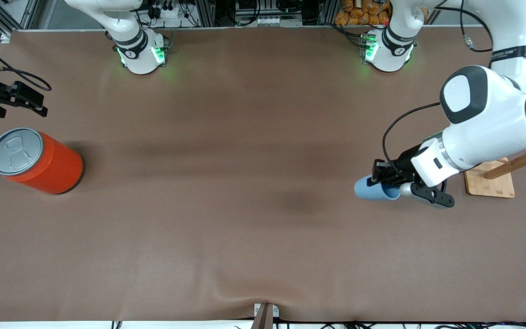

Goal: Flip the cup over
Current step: 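Rotate the cup upright and lower it onto the table with the left gripper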

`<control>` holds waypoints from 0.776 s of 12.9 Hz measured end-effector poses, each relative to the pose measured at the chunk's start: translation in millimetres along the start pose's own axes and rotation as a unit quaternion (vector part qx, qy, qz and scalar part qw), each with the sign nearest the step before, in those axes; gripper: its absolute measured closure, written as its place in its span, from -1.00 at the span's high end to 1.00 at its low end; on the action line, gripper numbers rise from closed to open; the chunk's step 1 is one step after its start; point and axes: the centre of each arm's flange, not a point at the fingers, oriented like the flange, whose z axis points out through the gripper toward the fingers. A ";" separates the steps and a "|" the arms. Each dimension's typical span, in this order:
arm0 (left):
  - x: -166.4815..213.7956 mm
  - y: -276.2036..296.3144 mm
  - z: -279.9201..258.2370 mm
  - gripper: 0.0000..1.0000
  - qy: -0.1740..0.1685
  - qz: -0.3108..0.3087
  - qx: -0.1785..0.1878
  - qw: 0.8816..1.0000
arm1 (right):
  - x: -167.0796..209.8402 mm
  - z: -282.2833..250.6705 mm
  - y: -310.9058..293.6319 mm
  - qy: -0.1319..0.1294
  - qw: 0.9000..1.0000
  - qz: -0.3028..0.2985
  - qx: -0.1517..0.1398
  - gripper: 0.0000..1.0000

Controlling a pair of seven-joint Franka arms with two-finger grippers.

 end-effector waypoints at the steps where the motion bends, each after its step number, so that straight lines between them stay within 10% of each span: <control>1: -6.7 -0.1 1.2 -0.89 -0.025 -0.008 0.028 0.999 | -0.3 -4.6 1.1 0.004 1.000 0.001 0.000 1.00; 6: -28.3 -10.3 30.9 -0.89 -0.106 -0.009 0.168 0.980 | 1.4 -4.2 7.2 0.001 1.000 0.007 0.001 1.00; 10: -33.1 -51.6 78.4 -0.89 -0.092 -0.024 0.181 0.979 | 1.6 -3.7 4.1 0.000 1.000 0.025 0.002 1.00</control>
